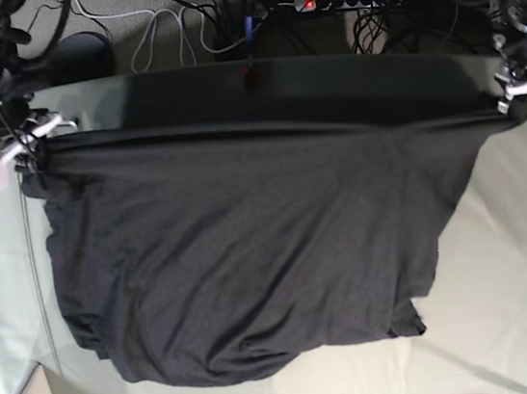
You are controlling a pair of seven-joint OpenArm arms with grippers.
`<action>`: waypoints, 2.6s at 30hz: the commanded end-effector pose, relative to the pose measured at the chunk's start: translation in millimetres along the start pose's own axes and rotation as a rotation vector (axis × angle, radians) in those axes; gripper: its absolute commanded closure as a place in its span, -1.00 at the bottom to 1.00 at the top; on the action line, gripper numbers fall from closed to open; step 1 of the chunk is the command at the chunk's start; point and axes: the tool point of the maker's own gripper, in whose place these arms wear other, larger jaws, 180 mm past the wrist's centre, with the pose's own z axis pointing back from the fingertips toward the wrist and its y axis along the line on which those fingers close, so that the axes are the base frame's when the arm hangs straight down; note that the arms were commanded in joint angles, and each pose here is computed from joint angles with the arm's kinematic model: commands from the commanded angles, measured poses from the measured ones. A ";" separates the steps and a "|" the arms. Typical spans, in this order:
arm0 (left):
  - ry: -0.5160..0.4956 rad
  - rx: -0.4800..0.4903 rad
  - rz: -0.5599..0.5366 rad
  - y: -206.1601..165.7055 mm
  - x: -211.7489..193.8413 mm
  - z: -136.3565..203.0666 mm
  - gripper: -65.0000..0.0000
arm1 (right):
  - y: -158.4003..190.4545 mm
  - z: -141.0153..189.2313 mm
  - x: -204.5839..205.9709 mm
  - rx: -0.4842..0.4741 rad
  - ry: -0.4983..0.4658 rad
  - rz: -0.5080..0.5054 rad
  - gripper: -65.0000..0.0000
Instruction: Layout the t-shirt on the table in an organized manner, then fold the t-shirt properly
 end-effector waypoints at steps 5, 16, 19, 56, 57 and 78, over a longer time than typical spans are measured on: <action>-0.001 0.014 -0.003 8.7 -2.4 10.2 0.99 | -20.0 14.0 0.8 -0.044 -0.026 0.007 1.00; 0.046 0.047 0.017 21.2 -22.2 19.7 0.99 | -32.9 20.4 -14.5 -0.082 0.008 -0.014 0.98; 0.043 0.042 0.024 19.3 -22.0 18.7 0.99 | -33.4 19.0 -17.6 -0.081 0.016 -0.019 0.77; -0.059 -0.049 0.086 -18.4 12.6 -17.6 0.39 | -60.8 -157.1 118.8 0.073 0.041 -0.092 -0.34; -0.044 -0.039 0.095 -13.7 7.5 -19.9 0.39 | -54.5 -161.0 117.9 0.086 0.051 -0.084 -0.34; 0.178 0.106 0.285 46.0 -75.3 -73.6 0.40 | 14.6 -173.4 51.8 0.191 0.051 -0.103 0.29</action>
